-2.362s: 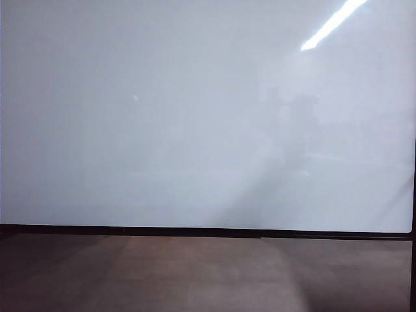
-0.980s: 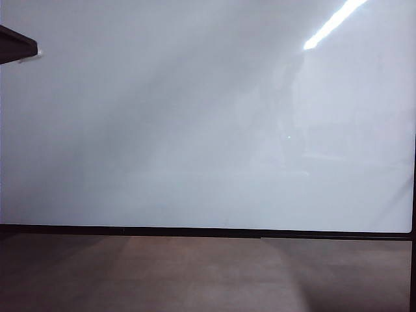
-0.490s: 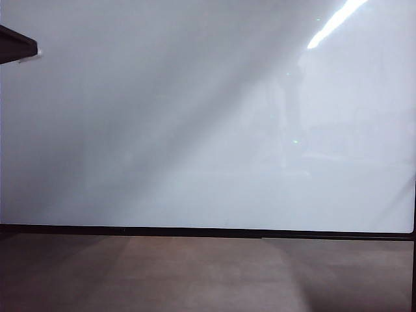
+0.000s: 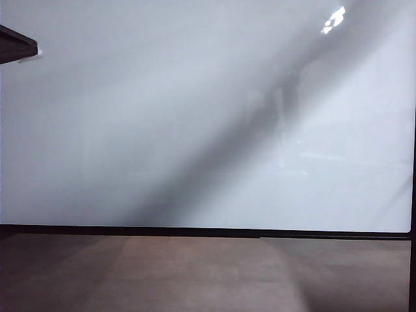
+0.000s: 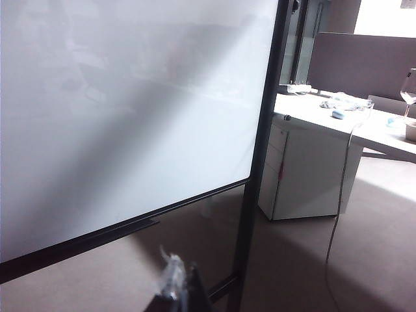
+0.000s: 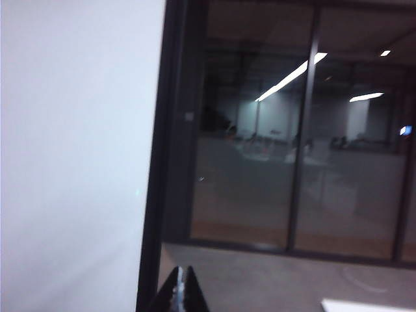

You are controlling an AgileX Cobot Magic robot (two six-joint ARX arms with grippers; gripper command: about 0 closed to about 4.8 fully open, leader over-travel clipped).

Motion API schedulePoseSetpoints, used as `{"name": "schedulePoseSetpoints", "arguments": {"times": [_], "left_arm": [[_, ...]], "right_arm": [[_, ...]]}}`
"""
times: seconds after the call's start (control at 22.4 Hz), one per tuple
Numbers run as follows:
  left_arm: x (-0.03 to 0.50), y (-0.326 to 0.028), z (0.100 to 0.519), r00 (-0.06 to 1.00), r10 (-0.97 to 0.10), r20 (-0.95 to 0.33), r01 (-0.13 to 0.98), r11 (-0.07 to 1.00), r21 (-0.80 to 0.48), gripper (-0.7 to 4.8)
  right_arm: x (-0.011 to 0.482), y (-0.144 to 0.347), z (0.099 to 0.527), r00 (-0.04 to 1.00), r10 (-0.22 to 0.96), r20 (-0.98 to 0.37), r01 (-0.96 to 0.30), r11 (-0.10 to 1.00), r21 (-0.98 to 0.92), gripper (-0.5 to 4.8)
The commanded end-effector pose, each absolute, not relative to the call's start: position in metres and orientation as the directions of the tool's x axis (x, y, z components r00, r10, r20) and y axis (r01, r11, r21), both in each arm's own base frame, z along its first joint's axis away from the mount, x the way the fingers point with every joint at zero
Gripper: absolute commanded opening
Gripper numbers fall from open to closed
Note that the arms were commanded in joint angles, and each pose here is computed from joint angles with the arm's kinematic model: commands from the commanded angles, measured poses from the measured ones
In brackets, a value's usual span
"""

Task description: Reach to the right to find the marker pen, pick it up, and write the number 17 on the whiteboard.

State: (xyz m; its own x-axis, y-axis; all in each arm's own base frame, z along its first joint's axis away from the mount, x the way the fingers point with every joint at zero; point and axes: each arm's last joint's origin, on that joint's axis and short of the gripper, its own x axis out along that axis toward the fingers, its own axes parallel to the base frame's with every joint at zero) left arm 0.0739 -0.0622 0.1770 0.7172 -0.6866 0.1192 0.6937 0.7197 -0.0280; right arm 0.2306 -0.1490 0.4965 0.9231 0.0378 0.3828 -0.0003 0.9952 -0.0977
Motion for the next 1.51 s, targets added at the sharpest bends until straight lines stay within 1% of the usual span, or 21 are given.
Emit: {"name": "schedulePoseSetpoints", "arguments": {"times": [0.04,0.09,0.13,0.18,0.22,0.27,0.31,0.45,0.49,0.58,0.67,0.76,0.89,0.98,1.2,1.38,1.51], "left_arm": [[0.074,-0.062,0.178,0.716,-0.686,0.131,0.694,0.719,-0.025,-0.05],[0.074,-0.062,0.178,0.715,-0.686,0.131,0.695,0.719,-0.025,-0.05],[0.074,-0.062,0.178,0.715,-0.686,0.131,0.695,0.719,-0.025,-0.05],[0.074,-0.062,0.178,0.716,-0.686,0.131,0.694,0.719,-0.025,-0.05],[0.074,-0.062,0.178,0.716,-0.686,0.131,0.694,0.719,-0.025,-0.05],[0.074,-0.062,0.178,0.715,-0.686,0.131,0.695,0.719,-0.025,-0.05],[0.074,-0.062,0.178,0.716,-0.686,0.131,0.694,0.719,-0.025,-0.05],[0.074,-0.062,0.178,0.715,-0.686,0.131,0.695,0.719,-0.025,-0.05],[0.074,-0.062,0.178,0.716,-0.686,0.131,0.694,0.719,-0.025,-0.05],[0.074,-0.062,0.178,0.714,-0.688,0.131,0.696,0.718,-0.025,-0.05],[0.074,-0.062,0.178,0.716,-0.686,0.131,0.694,0.719,-0.025,-0.05],[0.074,-0.062,0.178,0.716,-0.686,0.131,0.694,0.719,-0.025,-0.05],[0.074,-0.062,0.178,0.715,-0.687,0.13,0.695,0.719,-0.025,-0.05],[0.074,-0.062,0.178,0.716,-0.686,0.131,0.694,0.719,-0.025,-0.05],[0.074,-0.062,0.178,0.715,-0.687,0.13,0.695,0.719,-0.025,-0.05],[0.074,-0.062,0.178,0.716,-0.686,0.131,0.694,0.719,-0.025,-0.05],[0.074,-0.062,0.178,0.716,-0.686,0.131,0.694,0.719,-0.025,-0.05]], "right_arm": [[0.248,-0.164,0.449,0.928,0.092,0.36,-0.058,0.993,-0.103,0.01],[0.253,-0.168,0.432,0.935,0.086,0.343,-0.06,0.994,-0.087,0.3],[0.263,-0.174,0.406,0.946,0.08,0.315,-0.065,0.996,-0.059,1.79],[0.269,-0.178,0.389,0.953,0.077,0.292,-0.069,0.997,-0.036,2.74],[0.278,-0.183,0.363,0.964,0.078,0.254,-0.08,0.997,-0.005,3.42],[0.283,-0.186,0.347,0.968,0.089,0.234,-0.092,0.996,0.005,3.41],[0.294,-0.188,0.32,0.972,0.111,0.208,-0.118,0.993,0.023,3.41],[0.324,-0.193,0.271,0.976,0.131,0.172,-0.144,0.988,0.063,3.42],[0.337,-0.192,0.25,0.982,0.12,0.149,-0.135,0.986,0.095,3.41],[0.353,-0.185,0.223,0.985,0.133,0.111,-0.148,0.978,0.148,3.41],[0.365,-0.173,0.205,0.983,0.161,0.091,-0.174,0.973,0.154,3.41],[0.373,-0.163,0.195,0.983,0.164,0.081,-0.173,0.977,0.123,3.41],[0.378,-0.157,0.188,0.989,0.129,0.067,-0.135,0.986,0.094,3.41],[0.379,-0.158,0.182,0.991,0.119,0.055,-0.123,0.988,0.09,3.41],[0.384,-0.161,0.154,0.993,0.119,0.027,-0.121,0.987,0.107,3.41],[0.385,-0.161,0.147,0.993,0.114,0.033,-0.117,0.987,0.107,3.36],[0.385,-0.162,0.147,0.995,0.088,0.035,-0.092,0.99,0.106,3.36]]}}
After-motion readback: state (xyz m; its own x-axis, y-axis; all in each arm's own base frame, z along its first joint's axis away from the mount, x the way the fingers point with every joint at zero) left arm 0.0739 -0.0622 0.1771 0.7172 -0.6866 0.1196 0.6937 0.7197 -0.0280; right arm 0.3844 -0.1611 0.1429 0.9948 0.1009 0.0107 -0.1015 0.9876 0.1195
